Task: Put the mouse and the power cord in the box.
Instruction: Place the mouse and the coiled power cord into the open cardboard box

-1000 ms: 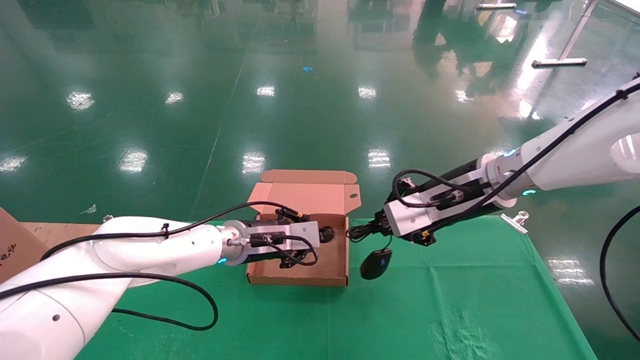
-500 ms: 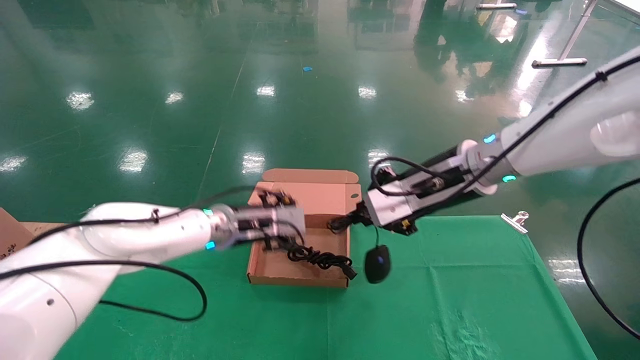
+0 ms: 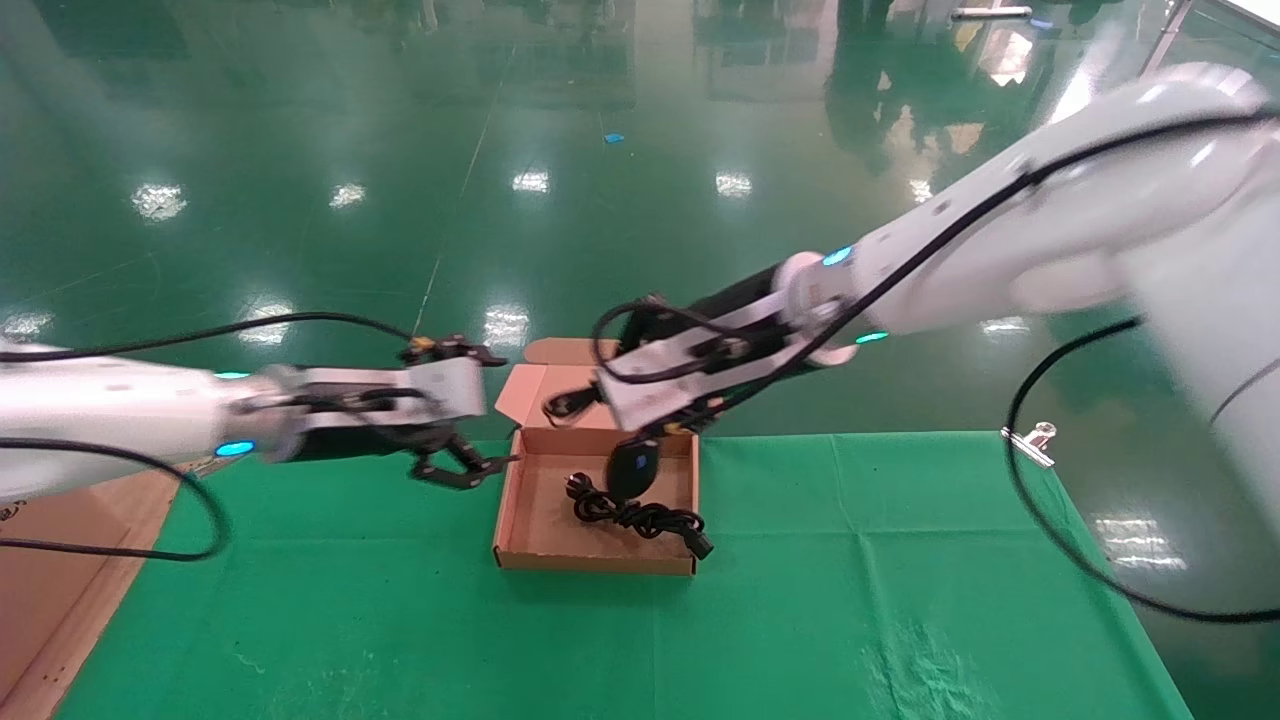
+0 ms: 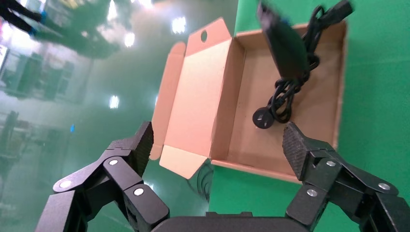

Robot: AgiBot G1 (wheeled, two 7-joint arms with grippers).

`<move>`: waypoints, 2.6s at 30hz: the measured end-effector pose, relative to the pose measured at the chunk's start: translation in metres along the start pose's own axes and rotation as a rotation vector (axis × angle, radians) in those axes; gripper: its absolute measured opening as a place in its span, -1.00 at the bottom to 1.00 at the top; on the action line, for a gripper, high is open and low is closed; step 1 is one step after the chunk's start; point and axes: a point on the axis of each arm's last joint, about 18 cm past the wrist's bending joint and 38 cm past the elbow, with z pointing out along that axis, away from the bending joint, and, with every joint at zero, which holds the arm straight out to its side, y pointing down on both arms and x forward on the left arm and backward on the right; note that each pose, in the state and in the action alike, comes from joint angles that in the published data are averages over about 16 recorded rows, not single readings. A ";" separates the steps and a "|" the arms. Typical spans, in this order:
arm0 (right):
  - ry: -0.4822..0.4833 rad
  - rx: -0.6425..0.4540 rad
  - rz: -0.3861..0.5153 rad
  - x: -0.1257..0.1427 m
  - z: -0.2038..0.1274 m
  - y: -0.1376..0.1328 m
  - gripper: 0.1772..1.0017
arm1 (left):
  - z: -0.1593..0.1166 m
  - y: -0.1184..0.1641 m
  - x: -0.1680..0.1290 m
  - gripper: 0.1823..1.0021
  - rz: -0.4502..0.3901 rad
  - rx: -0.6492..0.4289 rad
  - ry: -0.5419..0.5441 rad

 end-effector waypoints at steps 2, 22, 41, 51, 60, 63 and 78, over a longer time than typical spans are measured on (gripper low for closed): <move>0.021 -0.010 -0.007 -0.002 0.012 -0.006 -0.85 | -0.011 0.007 0.001 0.82 0.003 0.017 0.005; 0.014 -0.075 -0.014 -0.062 0.076 -0.021 -0.85 | -0.037 0.037 0.015 1.00 0.018 0.052 -0.025; 0.007 -0.088 -0.019 -0.069 0.079 -0.018 -0.65 | -0.037 0.037 0.015 1.00 0.013 0.057 -0.025; 0.006 -0.008 0.140 -0.088 0.069 -0.018 -0.20 | -0.041 0.026 0.022 1.00 -0.062 0.137 -0.024; 0.013 0.136 0.408 -0.117 0.044 -0.019 0.28 | -0.056 0.007 0.034 1.00 -0.189 0.276 -0.012; 0.018 0.186 0.492 -0.125 0.033 -0.020 0.45 | -0.062 0.001 0.037 1.00 -0.229 0.323 -0.004; 0.055 0.425 0.827 -0.154 -0.042 -0.020 0.93 | -0.108 -0.032 0.055 1.00 -0.390 0.531 0.066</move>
